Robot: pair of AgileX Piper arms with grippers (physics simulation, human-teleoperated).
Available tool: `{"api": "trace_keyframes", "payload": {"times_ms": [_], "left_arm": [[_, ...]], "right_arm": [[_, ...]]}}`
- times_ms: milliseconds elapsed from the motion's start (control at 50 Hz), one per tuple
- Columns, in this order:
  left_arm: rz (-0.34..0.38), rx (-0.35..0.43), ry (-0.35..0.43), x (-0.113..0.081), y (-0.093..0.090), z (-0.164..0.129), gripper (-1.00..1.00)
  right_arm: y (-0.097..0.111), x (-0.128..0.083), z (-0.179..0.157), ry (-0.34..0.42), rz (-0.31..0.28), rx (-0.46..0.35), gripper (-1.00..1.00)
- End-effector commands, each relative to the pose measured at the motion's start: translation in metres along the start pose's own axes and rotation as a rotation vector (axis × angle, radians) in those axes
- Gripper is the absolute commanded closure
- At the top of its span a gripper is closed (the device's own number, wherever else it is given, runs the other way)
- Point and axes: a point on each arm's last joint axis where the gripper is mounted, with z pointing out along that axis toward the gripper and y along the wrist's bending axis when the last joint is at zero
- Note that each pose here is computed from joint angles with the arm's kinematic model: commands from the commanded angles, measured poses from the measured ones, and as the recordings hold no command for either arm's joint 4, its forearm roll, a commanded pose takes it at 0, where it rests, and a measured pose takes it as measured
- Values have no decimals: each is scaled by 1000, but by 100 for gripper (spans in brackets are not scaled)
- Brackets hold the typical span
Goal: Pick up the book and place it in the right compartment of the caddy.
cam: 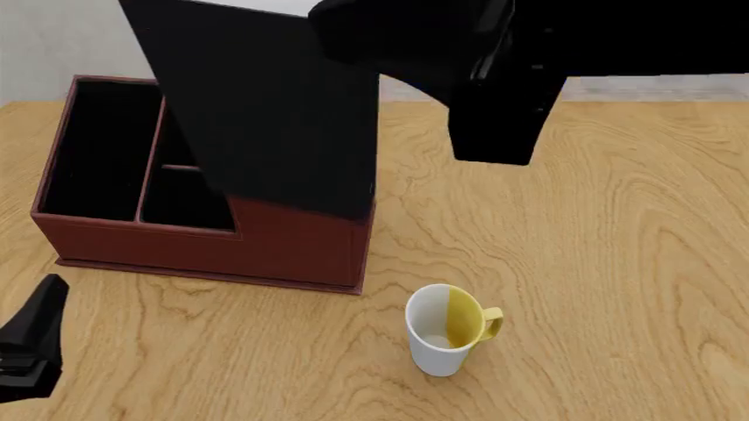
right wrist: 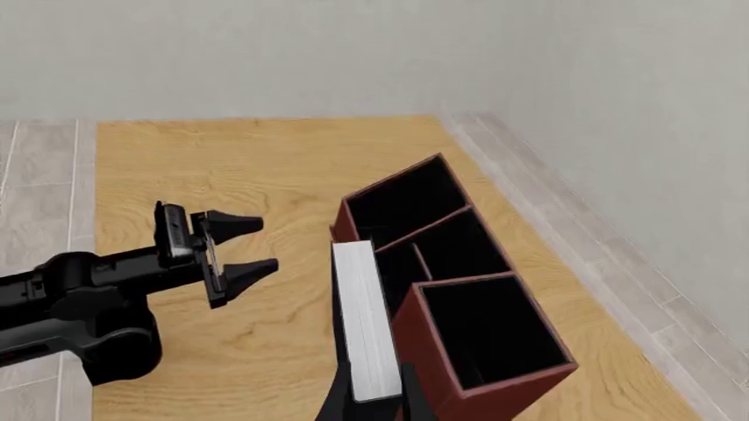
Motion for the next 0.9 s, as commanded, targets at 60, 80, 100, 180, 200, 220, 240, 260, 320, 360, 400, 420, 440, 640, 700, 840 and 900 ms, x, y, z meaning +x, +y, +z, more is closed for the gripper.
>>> {"api": "trace_keyframes", "payload": {"times_ms": [60,80,100,180,200,220,240,260,320,360,400,420,440,640,700,840,900], "left_arm": [[4,36,3,0,-2,0,-100],[5,38,3,0,-2,0,-100],[6,41,4,0,-2,0,-100],[12,61,13,1,-3,0,-100],[13,64,14,1,-4,0,-100],[15,70,17,2,-4,0,-100],[16,74,17,2,-4,0,-100],[16,74,17,2,-4,0,-100],[21,83,18,2,-5,0,-100],[27,92,17,1,-5,0,-100],[31,101,17,0,-6,-1,-100],[33,104,16,-1,-6,-1,-100],[33,107,17,-2,-6,-1,-100],[63,149,25,-6,-8,-2,-100],[71,162,29,-8,-8,-2,-100],[94,196,37,-14,-10,-4,-100],[97,200,34,-19,-9,-5,-100]], "right_arm": [[-4,-34,-14,-46,-2,-8,100],[-4,-36,-15,-48,-4,-9,100],[-5,-39,-16,-50,-3,-11,100],[-8,-50,-20,-61,-12,-7,100],[-9,-52,-21,-63,-16,-4,100],[-9,-55,-22,-66,-15,-6,100],[-10,-57,-24,-70,-9,-4,100],[-10,-57,-24,-70,-9,-4,100],[-12,-62,-27,-76,-11,5,100],[-15,-64,-28,-78,-12,13,100],[-17,-67,-29,-83,-11,23,100],[-18,-68,-29,-85,-8,27,100],[-20,-69,-29,-87,-5,33,100],[-28,-77,-22,-101,30,61,100],[-27,-76,-18,-105,39,60,100],[-25,-73,-9,-109,53,53,100],[-25,-72,-4,-111,62,51,100]]}}
